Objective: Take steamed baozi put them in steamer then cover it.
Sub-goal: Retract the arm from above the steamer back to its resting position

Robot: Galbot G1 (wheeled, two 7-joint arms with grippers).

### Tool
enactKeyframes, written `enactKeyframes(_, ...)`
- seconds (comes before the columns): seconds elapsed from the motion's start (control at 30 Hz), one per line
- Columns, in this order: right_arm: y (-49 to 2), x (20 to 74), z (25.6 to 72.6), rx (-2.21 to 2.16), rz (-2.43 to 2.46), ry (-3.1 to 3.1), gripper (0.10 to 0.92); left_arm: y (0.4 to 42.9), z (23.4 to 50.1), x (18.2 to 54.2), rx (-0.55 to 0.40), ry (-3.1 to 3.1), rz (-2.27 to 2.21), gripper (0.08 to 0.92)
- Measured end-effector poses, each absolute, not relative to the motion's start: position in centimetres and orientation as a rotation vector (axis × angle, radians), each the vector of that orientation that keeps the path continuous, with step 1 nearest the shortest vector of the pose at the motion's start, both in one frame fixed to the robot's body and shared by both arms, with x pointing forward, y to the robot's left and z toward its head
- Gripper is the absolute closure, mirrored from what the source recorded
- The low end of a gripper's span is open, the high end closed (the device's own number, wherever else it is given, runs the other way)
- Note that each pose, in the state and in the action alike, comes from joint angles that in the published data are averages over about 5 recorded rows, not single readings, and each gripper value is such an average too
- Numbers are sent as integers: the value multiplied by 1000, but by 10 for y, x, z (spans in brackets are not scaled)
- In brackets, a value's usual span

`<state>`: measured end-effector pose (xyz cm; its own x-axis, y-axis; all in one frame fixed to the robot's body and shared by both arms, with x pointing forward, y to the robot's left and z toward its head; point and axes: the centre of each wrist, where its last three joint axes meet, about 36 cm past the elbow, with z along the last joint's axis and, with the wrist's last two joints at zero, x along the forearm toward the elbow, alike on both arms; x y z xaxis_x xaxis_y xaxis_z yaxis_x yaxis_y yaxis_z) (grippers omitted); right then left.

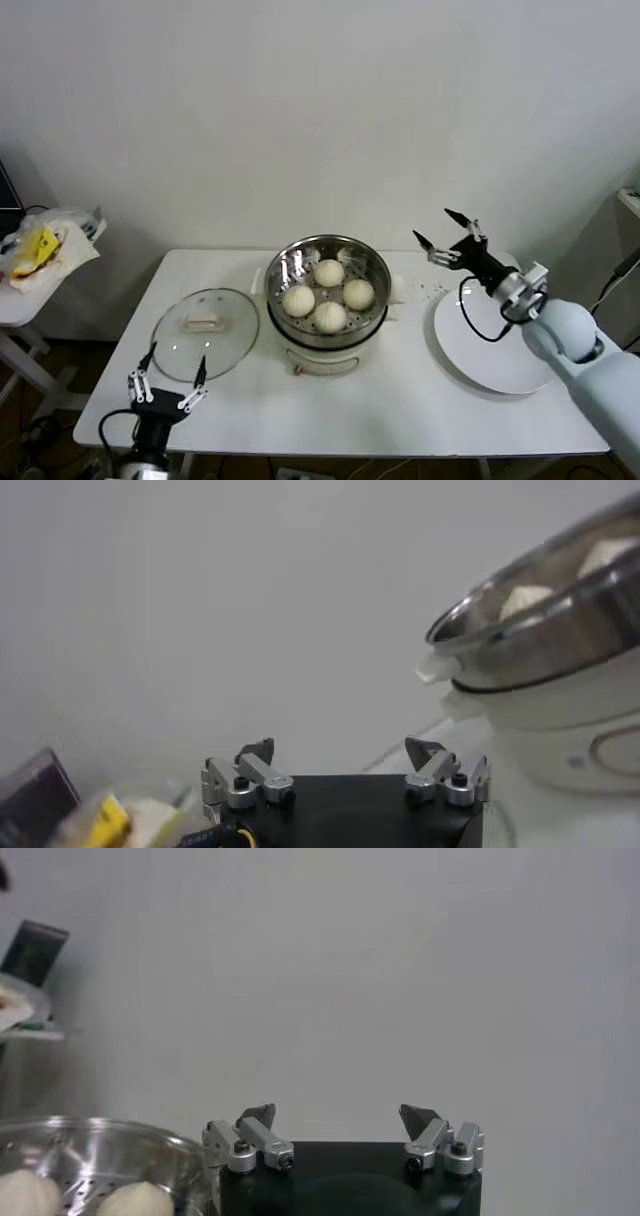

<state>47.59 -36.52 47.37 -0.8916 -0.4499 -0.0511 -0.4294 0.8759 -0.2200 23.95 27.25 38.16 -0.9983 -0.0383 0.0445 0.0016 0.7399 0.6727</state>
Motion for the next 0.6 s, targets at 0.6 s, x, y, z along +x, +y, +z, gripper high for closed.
enactKeyframes(0.6, -381, 375, 403, -293, -45, 3132, 200, 279, 358, 307, -77, -2228, -2002, 177)
